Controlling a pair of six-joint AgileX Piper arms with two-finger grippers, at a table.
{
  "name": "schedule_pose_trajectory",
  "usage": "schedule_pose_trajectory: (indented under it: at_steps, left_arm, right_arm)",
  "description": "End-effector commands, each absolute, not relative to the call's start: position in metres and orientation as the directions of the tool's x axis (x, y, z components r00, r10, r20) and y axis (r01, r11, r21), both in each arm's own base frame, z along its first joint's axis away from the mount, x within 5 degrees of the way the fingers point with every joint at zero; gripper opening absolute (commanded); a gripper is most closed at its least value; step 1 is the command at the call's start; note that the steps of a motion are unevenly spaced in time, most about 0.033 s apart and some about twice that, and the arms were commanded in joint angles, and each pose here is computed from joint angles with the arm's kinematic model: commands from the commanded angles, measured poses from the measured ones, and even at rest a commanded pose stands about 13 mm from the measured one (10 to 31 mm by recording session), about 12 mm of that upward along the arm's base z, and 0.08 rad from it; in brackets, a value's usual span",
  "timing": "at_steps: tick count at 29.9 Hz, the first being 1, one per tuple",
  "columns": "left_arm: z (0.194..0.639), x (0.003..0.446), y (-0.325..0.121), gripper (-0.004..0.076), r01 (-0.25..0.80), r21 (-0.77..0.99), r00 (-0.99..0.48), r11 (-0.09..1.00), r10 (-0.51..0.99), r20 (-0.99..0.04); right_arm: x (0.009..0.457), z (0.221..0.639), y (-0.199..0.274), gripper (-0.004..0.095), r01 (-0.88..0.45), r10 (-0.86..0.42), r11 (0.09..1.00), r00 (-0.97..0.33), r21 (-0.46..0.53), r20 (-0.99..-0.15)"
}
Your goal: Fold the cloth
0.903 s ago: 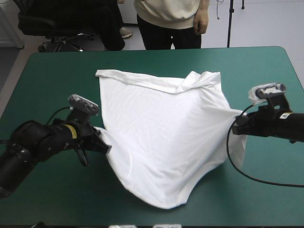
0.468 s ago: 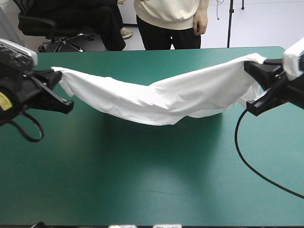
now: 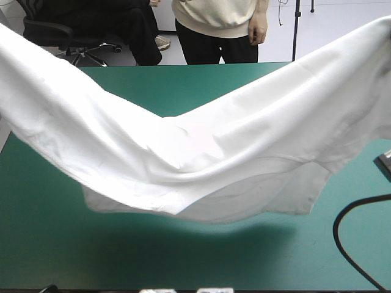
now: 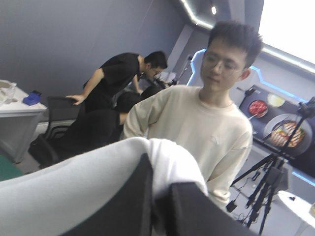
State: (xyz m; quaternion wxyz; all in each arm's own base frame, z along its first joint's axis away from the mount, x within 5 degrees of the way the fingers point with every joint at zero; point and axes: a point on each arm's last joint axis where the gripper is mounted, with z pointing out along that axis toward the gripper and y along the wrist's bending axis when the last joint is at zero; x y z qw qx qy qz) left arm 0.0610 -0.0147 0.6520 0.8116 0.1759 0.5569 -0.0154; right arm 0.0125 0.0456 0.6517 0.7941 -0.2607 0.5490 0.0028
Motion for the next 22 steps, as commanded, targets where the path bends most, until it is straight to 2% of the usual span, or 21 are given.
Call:
schedule_pose_trajectory:
  at_steps: [1,5,9,12,17,22]
  left_arm:
    - [0.669,0.05,-0.007,-0.0017,0.157,0.259,0.517,0.953,0.144,-0.844]
    - [0.66,0.074,-0.015,-0.0017,0.12,0.271,0.424,0.955,0.198,-0.884]
    - [0.629,0.126,-0.03,-0.0017,0.03,0.322,0.178,0.946,0.312,-0.933]
    - [0.601,0.167,-0.048,-0.0017,-0.011,0.358,0.05,0.934,0.358,-0.932]
    - [0.548,0.235,-0.09,-0.0017,0.025,0.427,-0.059,0.904,0.428,-0.902]
    - [0.494,0.305,-0.113,-0.0017,0.061,0.423,-0.176,0.904,0.426,-0.887]
  right_arm:
    - [0.012,0.665,0.039,-0.0017,-0.201,-0.26,0.9,0.461,-0.386,-0.848]
    - [0.041,0.659,0.037,-0.0017,-0.252,-0.243,0.904,0.362,-0.345,-0.9]
    - [0.087,0.647,0.033,-0.0017,-0.323,-0.231,0.9,0.22,-0.294,-0.948]
    - [0.13,0.632,0.029,-0.0017,-0.363,-0.214,0.901,0.106,-0.238,-0.971]
    - [0.216,0.587,0.021,-0.0017,-0.42,-0.181,0.901,-0.124,-0.114,-0.976]
    - [0.294,0.529,0.012,-0.0017,-0.443,-0.186,0.896,-0.327,-0.023,-0.927]
